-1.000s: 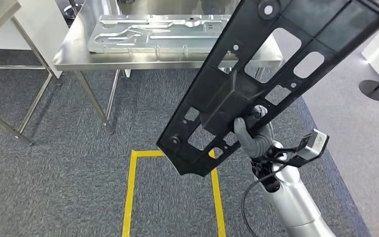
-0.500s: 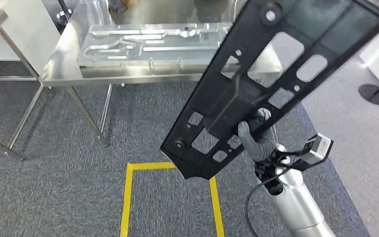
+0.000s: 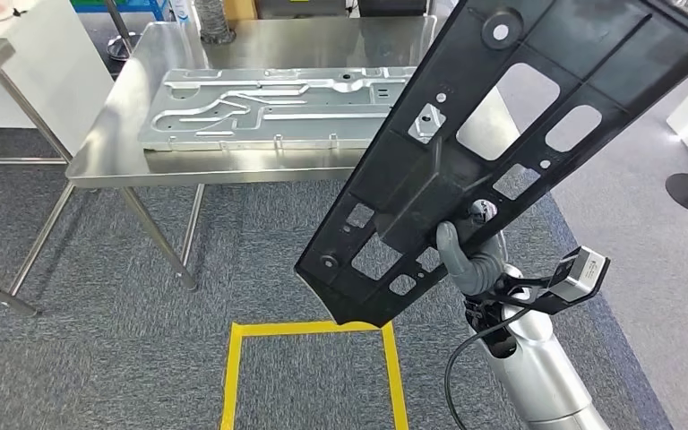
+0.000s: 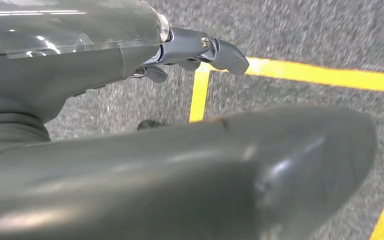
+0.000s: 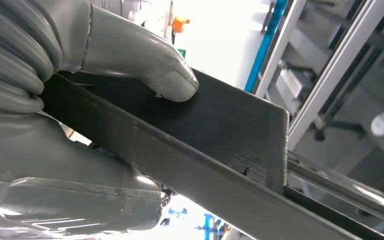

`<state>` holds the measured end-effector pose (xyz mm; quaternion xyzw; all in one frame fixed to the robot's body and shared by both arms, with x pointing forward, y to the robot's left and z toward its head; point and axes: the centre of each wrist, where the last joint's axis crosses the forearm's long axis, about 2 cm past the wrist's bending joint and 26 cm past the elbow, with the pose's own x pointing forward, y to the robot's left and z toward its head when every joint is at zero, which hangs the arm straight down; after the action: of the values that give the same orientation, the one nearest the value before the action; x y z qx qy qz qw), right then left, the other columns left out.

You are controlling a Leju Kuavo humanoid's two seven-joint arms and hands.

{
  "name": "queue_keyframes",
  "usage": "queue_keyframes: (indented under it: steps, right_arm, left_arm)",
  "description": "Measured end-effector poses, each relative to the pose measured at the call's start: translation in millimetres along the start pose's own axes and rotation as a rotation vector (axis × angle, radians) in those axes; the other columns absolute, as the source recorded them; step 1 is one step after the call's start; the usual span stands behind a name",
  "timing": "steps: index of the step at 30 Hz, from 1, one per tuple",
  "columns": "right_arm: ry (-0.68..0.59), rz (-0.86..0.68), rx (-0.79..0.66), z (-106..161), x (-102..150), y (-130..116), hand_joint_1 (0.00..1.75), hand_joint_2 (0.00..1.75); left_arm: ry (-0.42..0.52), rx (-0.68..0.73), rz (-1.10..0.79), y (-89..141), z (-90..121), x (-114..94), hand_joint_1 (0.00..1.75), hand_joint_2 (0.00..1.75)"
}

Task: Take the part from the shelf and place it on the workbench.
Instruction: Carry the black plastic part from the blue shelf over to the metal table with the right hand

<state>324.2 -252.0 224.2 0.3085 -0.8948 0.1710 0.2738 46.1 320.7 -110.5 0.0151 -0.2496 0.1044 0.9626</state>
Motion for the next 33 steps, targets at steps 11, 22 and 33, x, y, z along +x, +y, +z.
queue_keyframes:
  steps: [11, 22, 33]
  right_arm:
    - [-0.008, -0.003, 0.009, -1.6, 1.4, -0.5, 1.75, 1.75]
    - [-0.020, -0.001, 0.015, -8.1, 1.3, -1.9, 1.75, 1.75]
    - [-0.020, 0.005, -0.011, -1.8, 3.8, -5.9, 1.75, 1.75]
  left_arm:
    - [0.002, 0.005, 0.010, 1.1, 0.5, -1.2, 0.00, 0.00]
    - [0.003, 0.008, 0.016, -0.1, 0.4, -1.0, 0.00, 0.00]
    - [-0.009, 0.003, 0.016, -2.3, 0.6, -1.7, 0.00, 0.00]
